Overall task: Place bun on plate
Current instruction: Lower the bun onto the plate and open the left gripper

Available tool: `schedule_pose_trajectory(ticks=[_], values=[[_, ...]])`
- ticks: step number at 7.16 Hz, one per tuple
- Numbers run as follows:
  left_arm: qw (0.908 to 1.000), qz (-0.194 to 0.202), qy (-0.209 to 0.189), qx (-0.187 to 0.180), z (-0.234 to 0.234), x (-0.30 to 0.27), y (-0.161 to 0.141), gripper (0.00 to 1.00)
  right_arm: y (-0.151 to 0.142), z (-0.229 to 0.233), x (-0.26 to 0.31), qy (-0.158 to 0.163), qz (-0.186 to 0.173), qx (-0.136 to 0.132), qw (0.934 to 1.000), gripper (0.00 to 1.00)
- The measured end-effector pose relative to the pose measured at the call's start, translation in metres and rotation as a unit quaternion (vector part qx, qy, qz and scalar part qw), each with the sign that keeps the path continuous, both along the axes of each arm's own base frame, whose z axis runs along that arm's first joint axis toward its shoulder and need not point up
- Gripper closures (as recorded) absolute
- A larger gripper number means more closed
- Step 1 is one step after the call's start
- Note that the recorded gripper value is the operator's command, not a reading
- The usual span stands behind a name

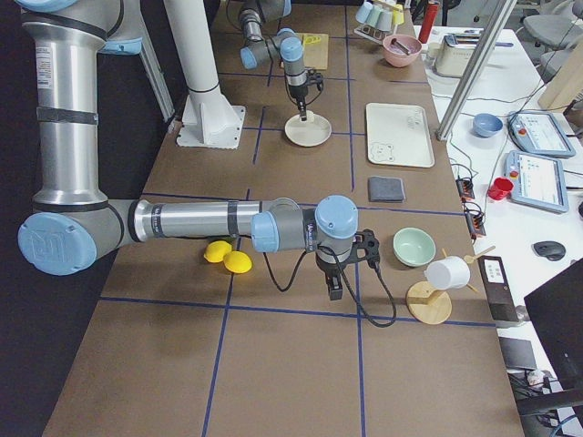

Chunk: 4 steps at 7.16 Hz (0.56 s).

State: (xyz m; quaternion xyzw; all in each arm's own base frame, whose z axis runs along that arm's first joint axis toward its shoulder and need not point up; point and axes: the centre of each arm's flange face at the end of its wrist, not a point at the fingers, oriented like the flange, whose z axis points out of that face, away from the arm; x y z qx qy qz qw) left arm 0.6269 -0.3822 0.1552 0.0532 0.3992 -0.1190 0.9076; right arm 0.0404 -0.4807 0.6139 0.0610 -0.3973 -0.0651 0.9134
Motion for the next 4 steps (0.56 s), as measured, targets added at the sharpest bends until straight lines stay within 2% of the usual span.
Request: schedule_pose_trajectory(ticks=[1, 3, 4], values=[[1.0000, -0.001, 0.006, 0.003, 0.0016, 0.0087, -0.0035, 0.63, 0.0001, 0.0000, 0.0000, 0.000, 0.000, 0.000, 1.0000, 0.01], [1.0000, -0.001, 0.007, 0.006, 0.0043, 0.0142, -0.0059, 0.20, 0.0002, 0.0000, 0.0000, 0.000, 0.001, -0.001, 1.0000, 0.01], [1.0000, 0.000, 0.006, 0.007, 0.0060, 0.0150, -0.0062, 0.10, 0.0002, 0.0000, 0.0000, 0.000, 0.001, -0.001, 1.0000, 0.01]])
